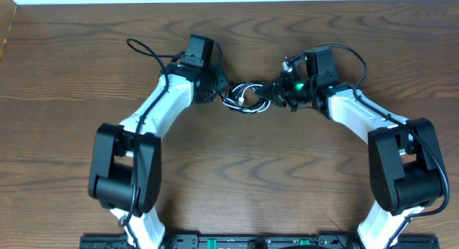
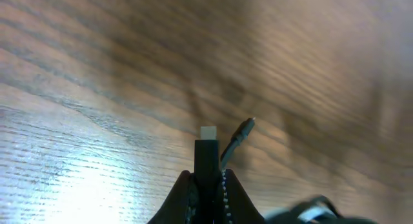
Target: Untangle cables
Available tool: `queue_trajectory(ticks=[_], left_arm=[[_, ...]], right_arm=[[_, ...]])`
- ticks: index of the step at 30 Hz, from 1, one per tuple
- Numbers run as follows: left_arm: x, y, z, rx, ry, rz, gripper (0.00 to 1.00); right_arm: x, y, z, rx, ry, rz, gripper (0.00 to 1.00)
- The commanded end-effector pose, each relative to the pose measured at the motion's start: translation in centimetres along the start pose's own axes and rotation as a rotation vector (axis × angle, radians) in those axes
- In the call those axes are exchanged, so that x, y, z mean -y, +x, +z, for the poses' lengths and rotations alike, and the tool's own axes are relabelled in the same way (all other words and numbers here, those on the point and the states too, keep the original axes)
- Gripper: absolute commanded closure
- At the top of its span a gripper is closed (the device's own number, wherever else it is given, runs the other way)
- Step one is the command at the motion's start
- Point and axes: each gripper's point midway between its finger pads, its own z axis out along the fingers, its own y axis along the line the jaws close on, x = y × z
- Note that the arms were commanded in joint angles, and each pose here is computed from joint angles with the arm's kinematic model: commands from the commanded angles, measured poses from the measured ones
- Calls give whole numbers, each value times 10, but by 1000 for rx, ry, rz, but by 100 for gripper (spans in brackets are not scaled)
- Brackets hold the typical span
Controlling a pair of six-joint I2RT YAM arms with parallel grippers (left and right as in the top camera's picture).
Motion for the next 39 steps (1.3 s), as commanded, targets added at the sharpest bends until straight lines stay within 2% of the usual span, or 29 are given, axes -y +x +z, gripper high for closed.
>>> queue_trajectory(ticks=[1,5,22,28,32,39], left_arm=[[27,-15,-37,68,88,40,92],[36,-16,-51,89,116,50,93],[71,40,-42,-2,132,225,92],[58,58,-40,-68,77,292,92],[54,61,-42,-78,70,411,92],[56,61,-54,-66,79,445,93]], right_arm=[[1,0,1,7,10,-19,99],[1,0,1,9,11,-15,99],[1,0,1,12,9,27,99],[3,-3,1,25,21,25,99],[6,-7,1,49,41,11,99],[8,-9,1,61,50,-2,99]])
